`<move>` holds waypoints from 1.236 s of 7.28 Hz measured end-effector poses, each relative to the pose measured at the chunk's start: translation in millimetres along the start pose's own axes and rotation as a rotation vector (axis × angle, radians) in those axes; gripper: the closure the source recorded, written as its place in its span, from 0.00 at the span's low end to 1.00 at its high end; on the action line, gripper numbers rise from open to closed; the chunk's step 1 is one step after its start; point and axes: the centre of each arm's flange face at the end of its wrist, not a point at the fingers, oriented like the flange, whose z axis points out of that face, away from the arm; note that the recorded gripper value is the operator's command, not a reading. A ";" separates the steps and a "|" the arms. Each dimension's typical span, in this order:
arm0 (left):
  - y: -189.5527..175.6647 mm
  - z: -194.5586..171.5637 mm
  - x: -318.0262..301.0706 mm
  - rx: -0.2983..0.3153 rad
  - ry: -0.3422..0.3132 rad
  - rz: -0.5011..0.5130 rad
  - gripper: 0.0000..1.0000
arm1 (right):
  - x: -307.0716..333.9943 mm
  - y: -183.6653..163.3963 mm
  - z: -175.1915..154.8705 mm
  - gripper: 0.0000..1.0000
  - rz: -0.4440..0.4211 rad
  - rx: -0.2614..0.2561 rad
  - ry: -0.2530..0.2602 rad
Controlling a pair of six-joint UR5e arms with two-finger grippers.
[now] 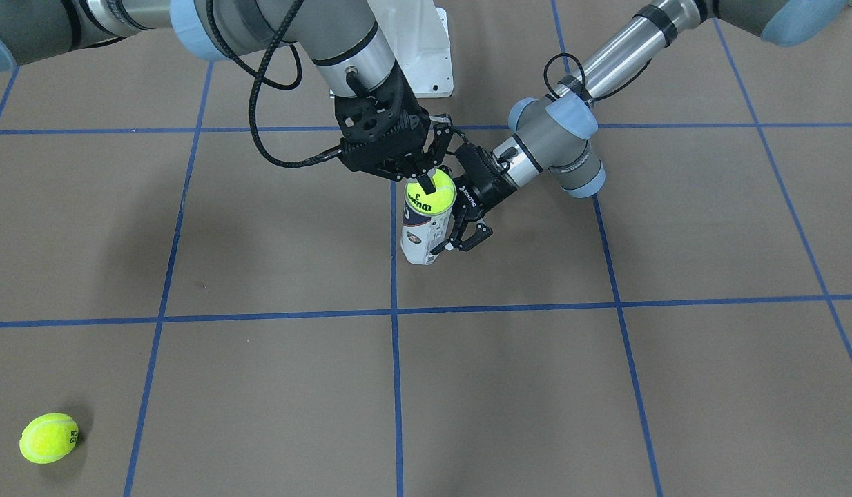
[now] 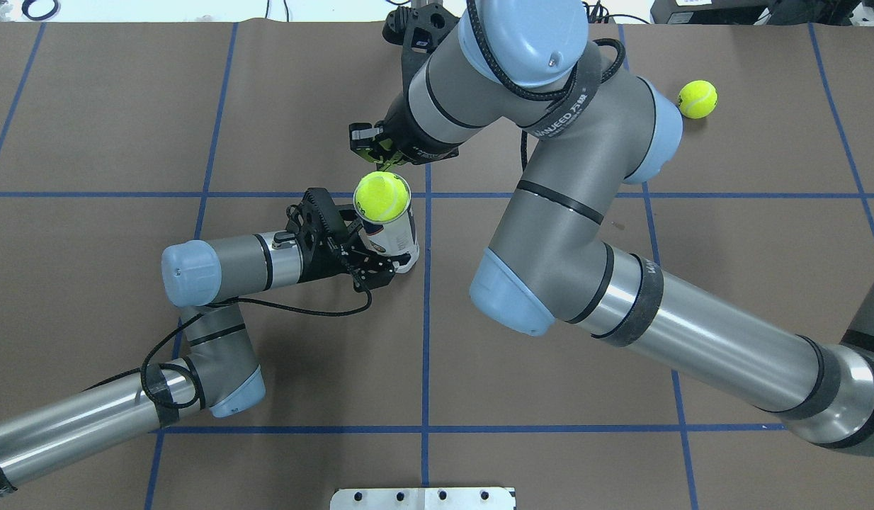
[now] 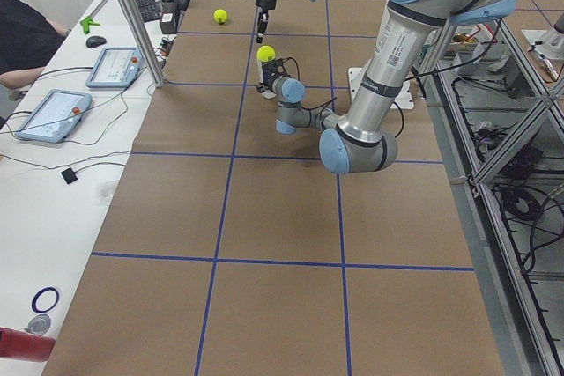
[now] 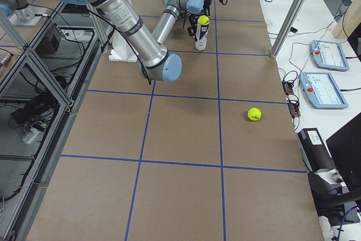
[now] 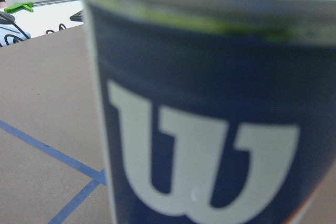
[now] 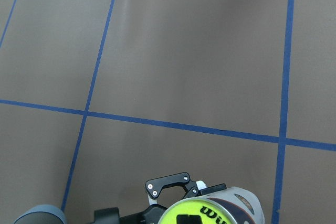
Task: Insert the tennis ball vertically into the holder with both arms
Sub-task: 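Push the ball down into the can with the right gripper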
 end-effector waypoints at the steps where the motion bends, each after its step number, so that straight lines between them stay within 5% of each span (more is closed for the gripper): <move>1: 0.2 0.1 -0.1 -0.001 0.000 0.000 0.17 | 0.1 3.4 3.6 1.00 -0.002 0.001 0.005; 6: 0.8 0.4 -0.5 -0.004 -0.003 0.000 0.17 | 9.7 15.7 19.2 0.98 -0.013 -0.005 0.032; 8: 0.8 0.4 -0.5 -0.004 -0.002 0.000 0.17 | 7.6 16.4 16.8 0.02 -0.013 -0.004 0.027; 9: 0.8 0.4 -0.4 -0.004 -0.002 0.000 0.17 | 6.1 17.1 13.8 0.01 -0.009 -0.001 0.021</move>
